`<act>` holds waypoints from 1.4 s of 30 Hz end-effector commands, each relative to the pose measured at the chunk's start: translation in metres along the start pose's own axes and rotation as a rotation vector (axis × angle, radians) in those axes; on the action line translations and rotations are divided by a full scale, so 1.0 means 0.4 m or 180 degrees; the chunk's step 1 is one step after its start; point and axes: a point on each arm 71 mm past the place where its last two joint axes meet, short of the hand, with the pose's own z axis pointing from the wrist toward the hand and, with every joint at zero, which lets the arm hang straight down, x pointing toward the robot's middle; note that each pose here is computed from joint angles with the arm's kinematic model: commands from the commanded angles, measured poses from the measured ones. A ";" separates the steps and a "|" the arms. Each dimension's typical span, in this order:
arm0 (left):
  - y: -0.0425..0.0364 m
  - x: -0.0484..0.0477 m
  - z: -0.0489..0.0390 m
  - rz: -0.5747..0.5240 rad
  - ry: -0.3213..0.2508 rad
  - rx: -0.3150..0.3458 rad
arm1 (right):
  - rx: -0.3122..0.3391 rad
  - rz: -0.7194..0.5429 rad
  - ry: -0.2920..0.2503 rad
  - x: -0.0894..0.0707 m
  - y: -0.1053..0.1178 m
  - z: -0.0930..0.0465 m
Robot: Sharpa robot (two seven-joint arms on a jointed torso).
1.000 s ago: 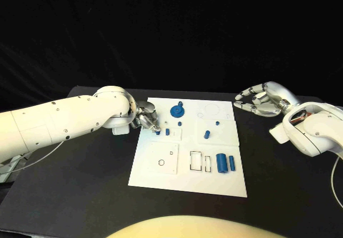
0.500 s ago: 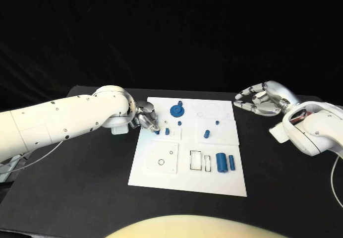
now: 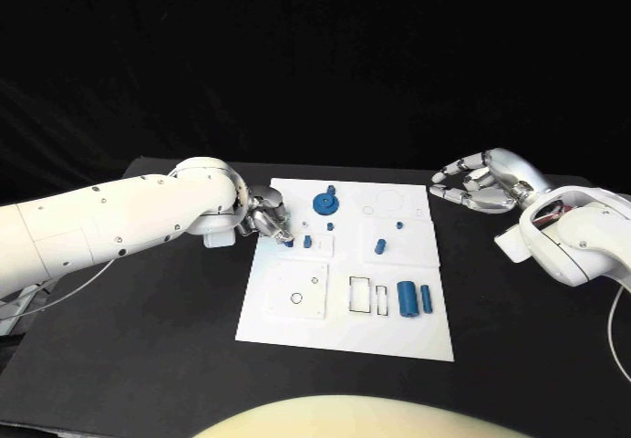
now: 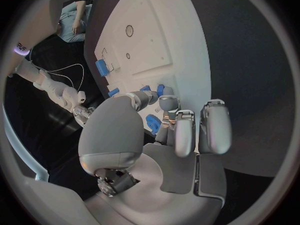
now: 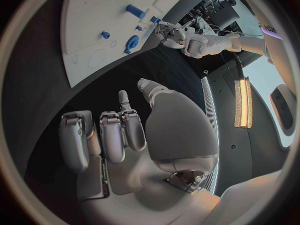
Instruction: Assemble the parts on the task board
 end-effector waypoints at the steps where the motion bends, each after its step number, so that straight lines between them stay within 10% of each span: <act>1: -0.007 0.011 0.002 0.0025 0.0100 0.0006 | -0.0032 -0.0002 0.0041 0.004 0.003 0.000; 42: -0.006 0.016 0.023 -0.0182 0.0142 -0.0156 | -0.0030 -0.0005 0.0027 0.002 0.001 -0.001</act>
